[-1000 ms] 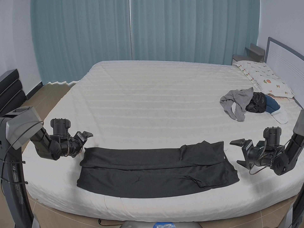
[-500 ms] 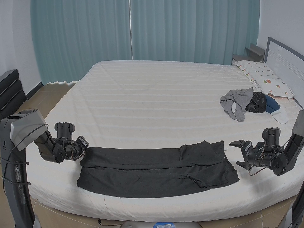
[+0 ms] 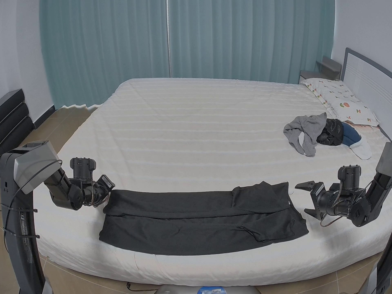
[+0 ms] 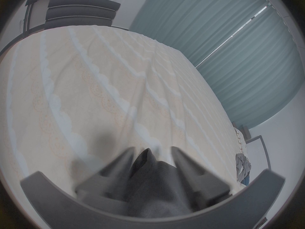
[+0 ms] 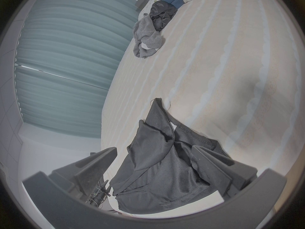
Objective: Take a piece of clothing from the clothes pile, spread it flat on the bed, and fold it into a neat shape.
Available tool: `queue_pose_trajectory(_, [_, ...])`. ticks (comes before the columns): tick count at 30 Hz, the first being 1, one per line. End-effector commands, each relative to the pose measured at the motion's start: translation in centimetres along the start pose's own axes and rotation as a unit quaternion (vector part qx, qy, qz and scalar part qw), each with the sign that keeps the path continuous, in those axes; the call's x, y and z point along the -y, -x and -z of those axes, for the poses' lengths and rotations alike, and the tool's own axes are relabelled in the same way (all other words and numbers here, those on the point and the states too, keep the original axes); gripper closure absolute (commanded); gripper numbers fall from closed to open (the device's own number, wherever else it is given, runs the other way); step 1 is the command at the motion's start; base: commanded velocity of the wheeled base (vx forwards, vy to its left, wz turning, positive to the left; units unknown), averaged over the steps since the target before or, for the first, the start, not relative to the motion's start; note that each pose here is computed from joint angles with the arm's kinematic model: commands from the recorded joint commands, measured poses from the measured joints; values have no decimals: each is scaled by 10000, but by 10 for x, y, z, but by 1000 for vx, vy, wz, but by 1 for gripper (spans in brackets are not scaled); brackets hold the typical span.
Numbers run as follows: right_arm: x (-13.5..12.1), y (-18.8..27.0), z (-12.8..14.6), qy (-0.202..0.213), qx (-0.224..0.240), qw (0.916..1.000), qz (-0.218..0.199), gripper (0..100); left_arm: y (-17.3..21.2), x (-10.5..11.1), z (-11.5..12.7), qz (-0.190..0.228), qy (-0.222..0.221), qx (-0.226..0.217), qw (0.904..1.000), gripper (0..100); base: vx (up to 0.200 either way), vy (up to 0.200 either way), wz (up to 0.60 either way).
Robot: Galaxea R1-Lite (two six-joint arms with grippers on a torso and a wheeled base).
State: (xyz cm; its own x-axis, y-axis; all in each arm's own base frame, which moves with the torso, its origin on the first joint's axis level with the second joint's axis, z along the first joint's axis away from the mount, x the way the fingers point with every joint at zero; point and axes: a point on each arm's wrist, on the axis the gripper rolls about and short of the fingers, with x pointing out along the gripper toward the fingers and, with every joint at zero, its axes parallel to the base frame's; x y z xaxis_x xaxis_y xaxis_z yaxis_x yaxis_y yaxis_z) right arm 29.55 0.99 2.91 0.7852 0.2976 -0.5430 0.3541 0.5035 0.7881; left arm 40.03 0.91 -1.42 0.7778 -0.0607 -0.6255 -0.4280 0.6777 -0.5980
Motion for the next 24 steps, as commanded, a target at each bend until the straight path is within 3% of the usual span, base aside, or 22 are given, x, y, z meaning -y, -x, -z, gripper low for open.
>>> queue_pose_trajectory(1, [0, 0, 0, 3, -8, 10000, 4, 0, 2, 0, -2, 34, -3, 24, 10000, 0, 0, 0, 0])
queue_pose_trajectory(10, [1, 0, 1, 2, -28, 10000, 10, 0, 16, -4, 6, 612, -272, -456, 9967, 0, 0, 0, 0])
queue_pose_trajectory(14, [0, 0, 1, 0, -51, 10000, -14, 0, 14, -18, 10, 617, -711, -417, 9947, 0, 0, 0, 0])
queue_pose_trajectory(24, [1, 1, 2, -4, -84, 10000, -17, 0, 20, -34, 16, 757, -1226, -747, 9867, 0, 0, 0, 0])
